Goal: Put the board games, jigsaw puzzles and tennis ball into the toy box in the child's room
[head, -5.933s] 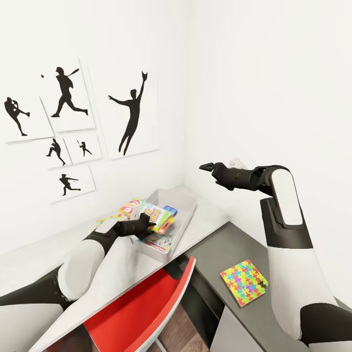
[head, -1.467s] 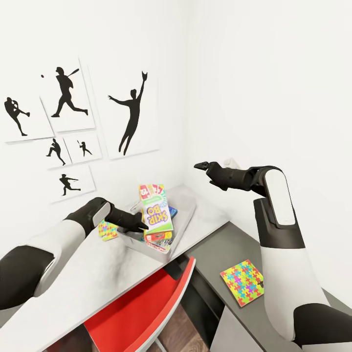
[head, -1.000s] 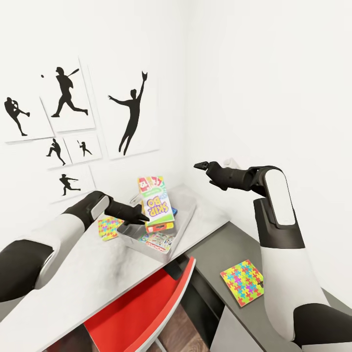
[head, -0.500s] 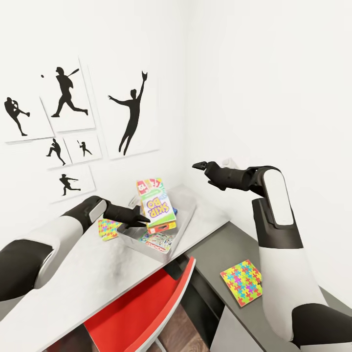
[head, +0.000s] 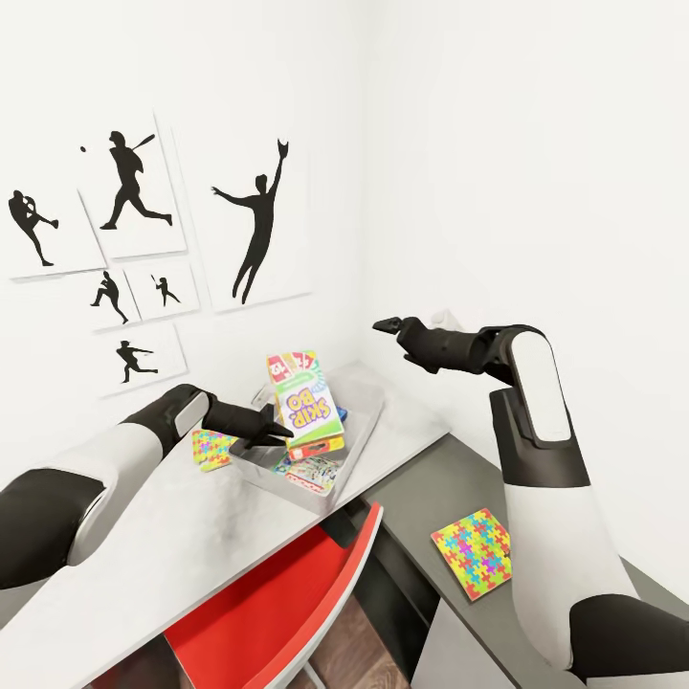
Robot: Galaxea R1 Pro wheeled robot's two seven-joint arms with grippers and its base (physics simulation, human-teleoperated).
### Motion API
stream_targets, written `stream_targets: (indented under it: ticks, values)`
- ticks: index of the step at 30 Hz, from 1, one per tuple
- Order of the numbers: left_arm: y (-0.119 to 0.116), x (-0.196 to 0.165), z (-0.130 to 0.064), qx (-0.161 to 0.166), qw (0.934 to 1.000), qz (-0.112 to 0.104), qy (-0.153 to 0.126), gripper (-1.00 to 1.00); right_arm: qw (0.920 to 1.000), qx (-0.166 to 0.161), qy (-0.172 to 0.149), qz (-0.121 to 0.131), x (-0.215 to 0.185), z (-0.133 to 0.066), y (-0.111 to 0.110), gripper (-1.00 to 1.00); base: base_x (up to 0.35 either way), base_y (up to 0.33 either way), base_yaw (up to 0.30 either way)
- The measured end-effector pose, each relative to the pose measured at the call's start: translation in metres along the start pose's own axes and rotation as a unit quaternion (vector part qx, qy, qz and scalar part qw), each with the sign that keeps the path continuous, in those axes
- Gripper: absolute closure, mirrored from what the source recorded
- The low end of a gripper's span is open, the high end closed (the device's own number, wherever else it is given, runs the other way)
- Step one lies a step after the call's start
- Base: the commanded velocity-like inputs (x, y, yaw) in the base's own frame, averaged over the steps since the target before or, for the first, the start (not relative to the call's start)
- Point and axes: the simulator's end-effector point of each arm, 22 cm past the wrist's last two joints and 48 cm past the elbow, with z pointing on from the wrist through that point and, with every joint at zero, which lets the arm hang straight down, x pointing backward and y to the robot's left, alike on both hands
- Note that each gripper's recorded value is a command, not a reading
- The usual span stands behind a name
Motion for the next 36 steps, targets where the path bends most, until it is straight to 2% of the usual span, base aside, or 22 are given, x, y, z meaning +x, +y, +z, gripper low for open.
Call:
stream_targets:
  ticks: [9, 18, 36]
  values:
    - [0.005, 0.003, 0.002, -0.005, 1.0, -0.002, 0.002, 1.0, 1.0, 0.0, 0.002, -0.002, 0.002, 0.001, 0.001, -1.0, 0.0, 0.0, 0.0]
    - [0.002, -0.003, 0.003, -0.002, 0.9998, 0.017, -0.011, 1.0, 0.9999, 0.001, 0.012, 0.004, 0.013, 0.005, -0.001, -1.0, 0.0, 0.0, 0.0]
    - [0.007, -0.003, 0.006, -0.008, 0.9998, 0.014, -0.009, 1.0, 0.9998, 0.007, 0.013, 0.011, 0.014, 0.009, -0.007, -1.0, 0.0, 0.0, 0.0]
